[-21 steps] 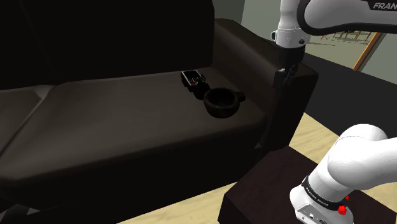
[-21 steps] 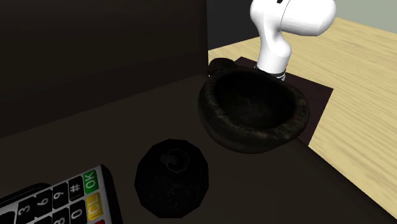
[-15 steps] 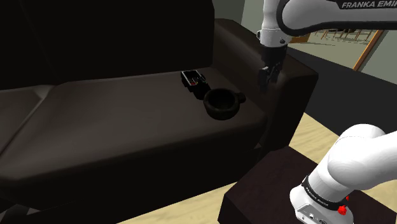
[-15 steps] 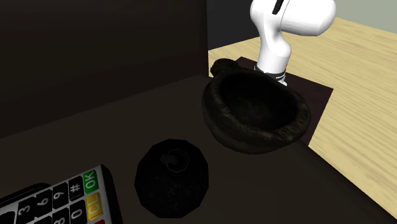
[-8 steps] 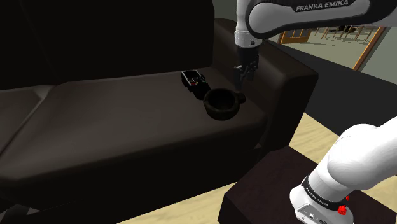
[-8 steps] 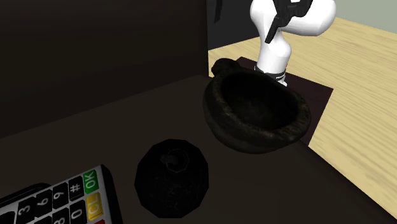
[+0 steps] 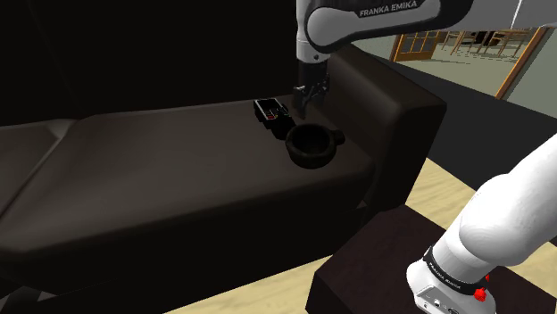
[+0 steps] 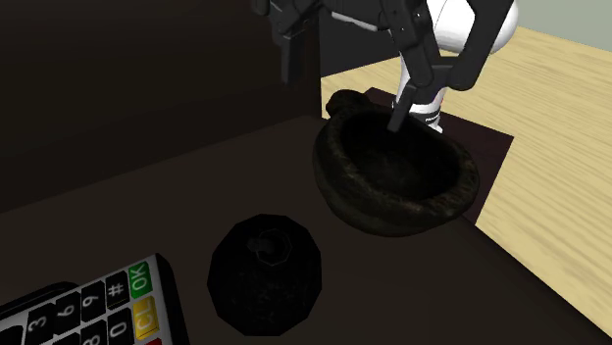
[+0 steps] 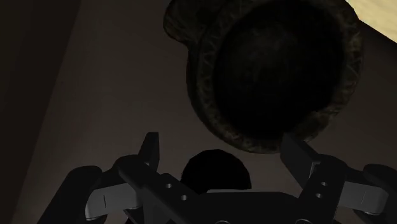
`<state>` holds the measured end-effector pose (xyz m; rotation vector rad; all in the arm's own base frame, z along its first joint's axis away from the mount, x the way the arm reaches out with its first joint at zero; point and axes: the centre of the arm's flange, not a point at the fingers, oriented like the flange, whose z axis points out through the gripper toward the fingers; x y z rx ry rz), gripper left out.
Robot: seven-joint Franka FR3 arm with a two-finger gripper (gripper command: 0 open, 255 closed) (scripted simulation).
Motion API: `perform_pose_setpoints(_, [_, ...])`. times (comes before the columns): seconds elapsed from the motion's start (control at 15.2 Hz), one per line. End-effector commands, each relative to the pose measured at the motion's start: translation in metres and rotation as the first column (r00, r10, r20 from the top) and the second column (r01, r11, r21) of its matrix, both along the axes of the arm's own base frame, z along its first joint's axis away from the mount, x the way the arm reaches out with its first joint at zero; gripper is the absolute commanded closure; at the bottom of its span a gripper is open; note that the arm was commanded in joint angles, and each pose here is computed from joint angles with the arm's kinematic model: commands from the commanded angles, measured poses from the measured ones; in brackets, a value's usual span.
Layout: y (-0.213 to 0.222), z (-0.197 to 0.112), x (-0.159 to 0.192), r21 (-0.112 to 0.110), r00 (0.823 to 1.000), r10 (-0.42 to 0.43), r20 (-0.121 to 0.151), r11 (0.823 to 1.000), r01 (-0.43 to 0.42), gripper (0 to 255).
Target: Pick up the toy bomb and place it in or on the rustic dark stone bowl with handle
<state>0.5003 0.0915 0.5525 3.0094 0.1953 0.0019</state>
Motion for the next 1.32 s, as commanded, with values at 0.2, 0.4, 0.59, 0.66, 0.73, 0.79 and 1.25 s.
perform_pose_setpoints(0.2, [0.020, 0.000, 0.059, 0.007, 0.999, 0.002, 0.036, 1.000, -0.002, 0])
perform_pose_setpoints(0.4, [0.032, 0.000, 0.092, 0.011, 0.998, 0.003, 0.057, 1.000, -0.003, 0])
perform_pose_setpoints(0.59, [0.030, -0.015, 0.093, 0.011, 0.998, 0.003, 0.057, 1.000, -0.003, 0])
perform_pose_setpoints(0.66, [0.029, -0.021, 0.093, 0.011, 0.998, 0.003, 0.057, 1.000, -0.003, 0])
perform_pose_setpoints(0.73, [0.029, -0.026, 0.093, 0.011, 0.998, 0.003, 0.057, 1.000, -0.003, 0])
perform_pose_setpoints(0.79, [0.028, -0.031, 0.094, 0.011, 0.998, 0.003, 0.057, 1.000, -0.003, 0])
perform_pose_setpoints(1.25, [0.027, -0.039, 0.094, 0.011, 0.998, 0.003, 0.057, 1.000, -0.003, 0])
